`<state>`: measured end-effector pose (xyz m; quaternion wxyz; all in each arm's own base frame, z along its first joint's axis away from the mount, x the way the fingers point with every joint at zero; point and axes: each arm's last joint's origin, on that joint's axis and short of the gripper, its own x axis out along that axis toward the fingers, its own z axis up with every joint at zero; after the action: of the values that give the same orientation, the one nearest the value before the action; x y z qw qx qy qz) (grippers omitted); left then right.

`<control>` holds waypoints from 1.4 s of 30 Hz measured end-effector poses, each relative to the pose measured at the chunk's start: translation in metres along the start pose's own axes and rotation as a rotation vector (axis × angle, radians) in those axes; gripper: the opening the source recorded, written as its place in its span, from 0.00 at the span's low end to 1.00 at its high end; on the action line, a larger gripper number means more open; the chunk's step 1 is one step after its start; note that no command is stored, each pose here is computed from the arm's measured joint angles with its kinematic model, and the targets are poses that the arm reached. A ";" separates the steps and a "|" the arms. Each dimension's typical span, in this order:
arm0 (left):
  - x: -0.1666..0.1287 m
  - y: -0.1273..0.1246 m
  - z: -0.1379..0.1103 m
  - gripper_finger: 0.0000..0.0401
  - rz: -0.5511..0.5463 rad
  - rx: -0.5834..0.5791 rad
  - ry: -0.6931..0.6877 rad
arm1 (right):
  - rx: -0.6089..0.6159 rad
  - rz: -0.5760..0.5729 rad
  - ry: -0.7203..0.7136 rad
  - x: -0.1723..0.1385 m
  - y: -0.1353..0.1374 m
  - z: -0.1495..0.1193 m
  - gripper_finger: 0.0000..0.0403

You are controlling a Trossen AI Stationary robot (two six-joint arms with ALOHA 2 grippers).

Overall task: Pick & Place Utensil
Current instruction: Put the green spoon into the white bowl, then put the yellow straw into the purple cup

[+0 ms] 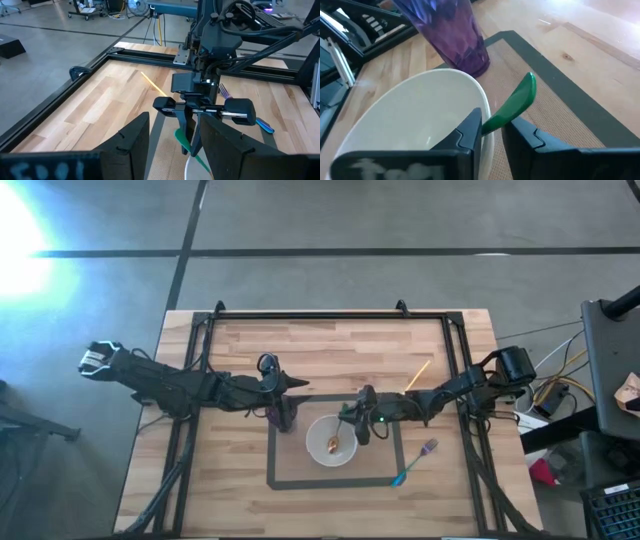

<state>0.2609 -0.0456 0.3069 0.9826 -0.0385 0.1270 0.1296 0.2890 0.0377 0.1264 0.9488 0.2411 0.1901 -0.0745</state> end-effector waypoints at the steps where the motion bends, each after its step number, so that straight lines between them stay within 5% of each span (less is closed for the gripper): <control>1: 0.000 0.000 0.000 0.42 0.000 0.000 0.000 | 0.000 -0.001 0.000 0.000 0.000 0.000 0.17; 23: 0.000 0.000 0.000 0.42 0.000 -0.001 0.001 | 0.000 -0.013 0.025 -0.008 0.000 0.003 0.37; 42: 0.000 0.000 0.000 0.42 0.001 -0.001 0.003 | -0.086 -0.106 0.158 -0.063 0.001 0.029 0.37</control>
<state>0.2609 -0.0454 0.3066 0.9824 -0.0393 0.1282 0.1301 0.2410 0.0277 0.1755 0.9350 0.1949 0.2800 -0.0971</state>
